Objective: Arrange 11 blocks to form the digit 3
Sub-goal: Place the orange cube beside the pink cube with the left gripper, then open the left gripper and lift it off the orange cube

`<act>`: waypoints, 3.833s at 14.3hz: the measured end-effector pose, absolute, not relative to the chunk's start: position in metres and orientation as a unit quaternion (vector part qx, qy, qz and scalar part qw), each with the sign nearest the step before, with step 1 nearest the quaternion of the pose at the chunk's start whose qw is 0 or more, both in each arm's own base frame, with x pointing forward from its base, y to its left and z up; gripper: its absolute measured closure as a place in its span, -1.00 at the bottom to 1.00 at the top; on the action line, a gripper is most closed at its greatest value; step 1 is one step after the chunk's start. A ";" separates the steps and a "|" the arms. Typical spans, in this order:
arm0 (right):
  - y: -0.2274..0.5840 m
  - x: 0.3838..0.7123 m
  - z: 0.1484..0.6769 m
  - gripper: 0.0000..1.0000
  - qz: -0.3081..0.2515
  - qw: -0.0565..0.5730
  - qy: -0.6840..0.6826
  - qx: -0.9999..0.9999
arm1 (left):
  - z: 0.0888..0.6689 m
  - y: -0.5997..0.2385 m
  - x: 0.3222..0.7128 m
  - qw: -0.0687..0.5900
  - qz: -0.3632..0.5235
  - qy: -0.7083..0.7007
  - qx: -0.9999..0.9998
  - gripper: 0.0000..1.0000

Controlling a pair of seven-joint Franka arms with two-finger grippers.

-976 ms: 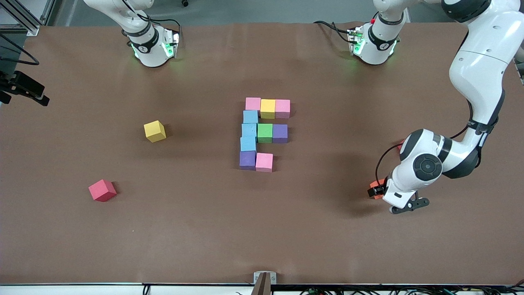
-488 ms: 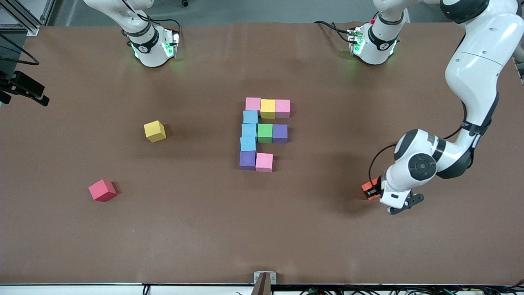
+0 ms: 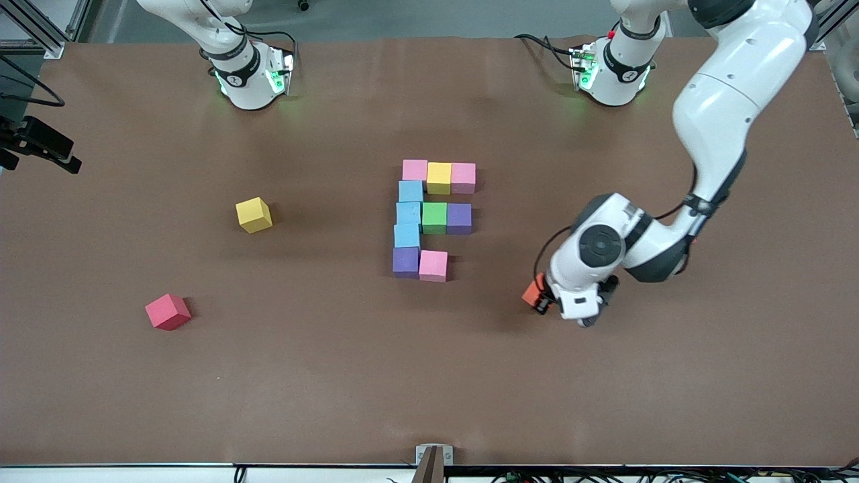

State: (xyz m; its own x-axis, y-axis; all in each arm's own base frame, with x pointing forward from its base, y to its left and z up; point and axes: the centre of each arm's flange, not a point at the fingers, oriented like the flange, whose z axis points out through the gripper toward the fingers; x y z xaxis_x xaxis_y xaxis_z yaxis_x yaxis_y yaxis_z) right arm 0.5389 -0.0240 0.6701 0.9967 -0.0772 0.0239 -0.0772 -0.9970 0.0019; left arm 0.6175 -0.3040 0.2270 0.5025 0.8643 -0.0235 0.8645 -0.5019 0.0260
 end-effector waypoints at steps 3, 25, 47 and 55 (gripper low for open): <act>-0.024 0.539 0.670 -1.00 0.012 0.001 -0.038 0.999 | 0.232 -0.365 0.588 0.021 -0.005 0.614 0.789 -0.19; -0.024 0.539 0.670 -1.00 0.012 0.001 -0.038 0.999 | 0.199 -0.461 0.538 0.009 0.020 0.703 0.711 -0.19; -0.023 0.539 0.670 -1.00 0.012 0.001 -0.038 0.999 | 0.302 -0.474 0.542 0.014 0.031 0.660 0.750 -1.00; -0.023 0.539 0.670 -1.00 0.012 0.001 -0.037 0.999 | 0.457 -0.381 0.577 0.002 0.103 0.475 0.874 -1.00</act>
State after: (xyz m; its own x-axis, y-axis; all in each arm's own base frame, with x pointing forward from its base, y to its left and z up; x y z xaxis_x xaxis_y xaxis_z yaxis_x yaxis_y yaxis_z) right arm 0.5390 -0.0227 0.6704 0.9969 -0.0748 0.0250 -0.0748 -0.9972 0.0019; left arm 0.5771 -0.3806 0.4572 0.5266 0.8312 0.1784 0.8304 -0.5479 0.1016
